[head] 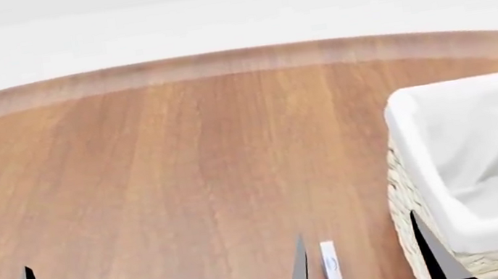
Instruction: Pick up the cream cheese box, and put it in the basket.
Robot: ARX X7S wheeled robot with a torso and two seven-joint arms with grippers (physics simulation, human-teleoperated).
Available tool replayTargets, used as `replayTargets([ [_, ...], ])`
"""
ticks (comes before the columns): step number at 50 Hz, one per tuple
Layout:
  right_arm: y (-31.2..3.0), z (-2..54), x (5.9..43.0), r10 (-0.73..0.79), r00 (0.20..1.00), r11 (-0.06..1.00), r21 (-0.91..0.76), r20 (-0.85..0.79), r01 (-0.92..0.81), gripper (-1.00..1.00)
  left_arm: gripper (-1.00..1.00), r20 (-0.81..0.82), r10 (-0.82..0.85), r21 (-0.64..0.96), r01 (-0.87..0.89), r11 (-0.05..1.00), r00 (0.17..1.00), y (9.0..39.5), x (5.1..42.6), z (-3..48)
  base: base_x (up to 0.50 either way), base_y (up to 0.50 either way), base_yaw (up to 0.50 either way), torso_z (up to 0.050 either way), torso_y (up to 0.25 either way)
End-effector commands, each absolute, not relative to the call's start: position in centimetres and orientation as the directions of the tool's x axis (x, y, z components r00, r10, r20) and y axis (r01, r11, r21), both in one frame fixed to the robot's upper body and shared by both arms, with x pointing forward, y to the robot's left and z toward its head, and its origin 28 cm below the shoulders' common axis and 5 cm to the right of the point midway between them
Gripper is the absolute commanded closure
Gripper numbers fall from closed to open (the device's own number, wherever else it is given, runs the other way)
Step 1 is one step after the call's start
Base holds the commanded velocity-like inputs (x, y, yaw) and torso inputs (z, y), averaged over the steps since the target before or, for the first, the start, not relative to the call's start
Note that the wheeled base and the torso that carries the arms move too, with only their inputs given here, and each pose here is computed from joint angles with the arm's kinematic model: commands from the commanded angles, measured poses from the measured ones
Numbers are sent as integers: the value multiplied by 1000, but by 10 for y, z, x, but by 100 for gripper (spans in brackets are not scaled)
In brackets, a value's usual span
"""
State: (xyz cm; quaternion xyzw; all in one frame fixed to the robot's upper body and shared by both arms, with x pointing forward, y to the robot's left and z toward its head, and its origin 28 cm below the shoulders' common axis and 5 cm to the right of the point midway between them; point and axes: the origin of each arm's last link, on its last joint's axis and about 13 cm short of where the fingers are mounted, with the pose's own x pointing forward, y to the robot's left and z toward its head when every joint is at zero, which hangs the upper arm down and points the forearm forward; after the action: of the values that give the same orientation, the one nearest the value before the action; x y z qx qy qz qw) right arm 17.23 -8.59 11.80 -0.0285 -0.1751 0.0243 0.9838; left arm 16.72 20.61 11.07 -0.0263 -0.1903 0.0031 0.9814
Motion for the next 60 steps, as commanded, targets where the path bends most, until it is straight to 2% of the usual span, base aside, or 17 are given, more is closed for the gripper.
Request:
replayTargets([
  [1,-86,118,172,53,938,997,-64,343,-33,-100,-100,373,18,-54,2,999,928,207,167,111,266,1,0,0,0],
  [6,-84,113,175,65,951,990,-141,302,-22,-100,-100,373,17,-53,2,999,928,206,167,111,166,1,0,0,0],
  [13,-88,122,174,30,944,995,-96,328,2,-100,-100,378,23,-60,-1,998,926,207,167,113,0,0,0,0,0],
  [28,-85,181,192,46,912,989,-149,408,16,-100,-100,383,30,-66,-5,998,923,209,167,115,0,0,0,0,0],
  [36,-82,196,228,68,914,987,-159,400,-4,-100,-100,384,28,-66,-3,998,923,208,166,115,0,0,0,0,0],
  [41,-84,189,275,72,952,984,-176,299,-19,-100,-100,383,30,-68,-4,998,923,209,167,116,0,0,0,0,0],
  [45,-84,195,298,75,961,987,-155,266,-34,-100,-100,380,30,-67,-5,998,924,208,167,115,0,0,0,0,0],
  [60,-72,189,351,72,984,988,-145,160,-49,-100,-100,381,20,-64,5,998,924,206,166,114,0,0,0,0,0],
])
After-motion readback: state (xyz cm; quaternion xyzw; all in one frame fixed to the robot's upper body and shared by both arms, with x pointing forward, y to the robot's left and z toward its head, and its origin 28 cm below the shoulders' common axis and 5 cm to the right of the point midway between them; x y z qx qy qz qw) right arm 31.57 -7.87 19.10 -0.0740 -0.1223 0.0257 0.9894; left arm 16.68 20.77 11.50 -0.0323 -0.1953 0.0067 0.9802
